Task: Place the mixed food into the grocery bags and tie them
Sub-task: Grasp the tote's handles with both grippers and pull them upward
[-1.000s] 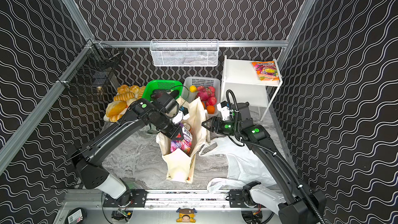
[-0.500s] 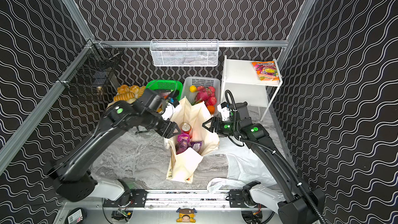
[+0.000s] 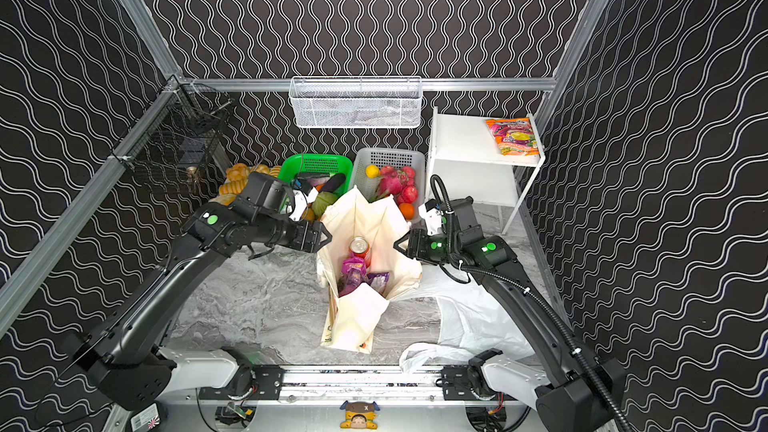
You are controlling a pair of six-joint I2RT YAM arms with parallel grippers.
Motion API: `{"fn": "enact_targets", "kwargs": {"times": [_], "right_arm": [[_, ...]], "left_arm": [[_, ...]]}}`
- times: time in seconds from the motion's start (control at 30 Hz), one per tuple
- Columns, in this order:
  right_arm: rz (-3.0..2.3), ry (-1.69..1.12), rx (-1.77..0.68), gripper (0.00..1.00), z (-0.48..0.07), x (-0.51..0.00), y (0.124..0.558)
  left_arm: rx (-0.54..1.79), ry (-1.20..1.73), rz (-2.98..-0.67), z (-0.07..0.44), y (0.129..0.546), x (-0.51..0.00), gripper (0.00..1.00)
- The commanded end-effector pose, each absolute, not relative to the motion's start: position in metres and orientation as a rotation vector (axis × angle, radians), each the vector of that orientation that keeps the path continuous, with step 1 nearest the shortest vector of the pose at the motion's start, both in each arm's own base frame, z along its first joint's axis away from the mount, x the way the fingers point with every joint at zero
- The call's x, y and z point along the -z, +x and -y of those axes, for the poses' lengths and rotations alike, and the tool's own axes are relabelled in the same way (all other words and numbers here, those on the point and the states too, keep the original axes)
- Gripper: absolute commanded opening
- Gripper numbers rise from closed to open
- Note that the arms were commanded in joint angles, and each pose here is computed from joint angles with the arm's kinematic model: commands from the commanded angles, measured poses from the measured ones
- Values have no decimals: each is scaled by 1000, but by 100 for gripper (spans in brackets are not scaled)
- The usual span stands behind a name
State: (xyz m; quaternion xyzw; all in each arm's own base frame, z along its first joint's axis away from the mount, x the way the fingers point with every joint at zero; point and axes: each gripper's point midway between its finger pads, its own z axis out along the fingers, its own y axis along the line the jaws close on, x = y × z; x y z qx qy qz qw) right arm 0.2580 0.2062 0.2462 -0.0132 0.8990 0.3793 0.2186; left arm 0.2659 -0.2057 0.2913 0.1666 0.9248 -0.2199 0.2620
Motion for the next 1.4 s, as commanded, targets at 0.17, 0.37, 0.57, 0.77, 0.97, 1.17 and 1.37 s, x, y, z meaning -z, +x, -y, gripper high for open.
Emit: {"fn": "enact_targets", "kwargs": {"times": [0.17,0.37,0.57,0.77,0.97,1.17,1.37], "right_arm": [[-2488,-68,-1021,8,-210,-256,250],[-2351,-140,-1183,0,-234,-296,240],[-2289,-224,-1279,0,-262,-321,226],[-2269,-278,-1326,0,-290,-334,215],[-2301,-321,-1314,0,-316,-329,212],[-2345,-356,-1286,0,-340,-319,216],[-2337,-339,-1275,0,-352,-323,226]], "left_arm": [[765,453,-2474,224,263,-286,22],[780,437,-2408,215,250,-302,0],[691,335,-2329,186,239,-325,0],[529,229,-2315,152,234,-331,0],[430,171,-2325,134,232,-321,0],[293,122,-2316,114,240,-318,0],[261,55,-2320,106,251,-312,0]]}}
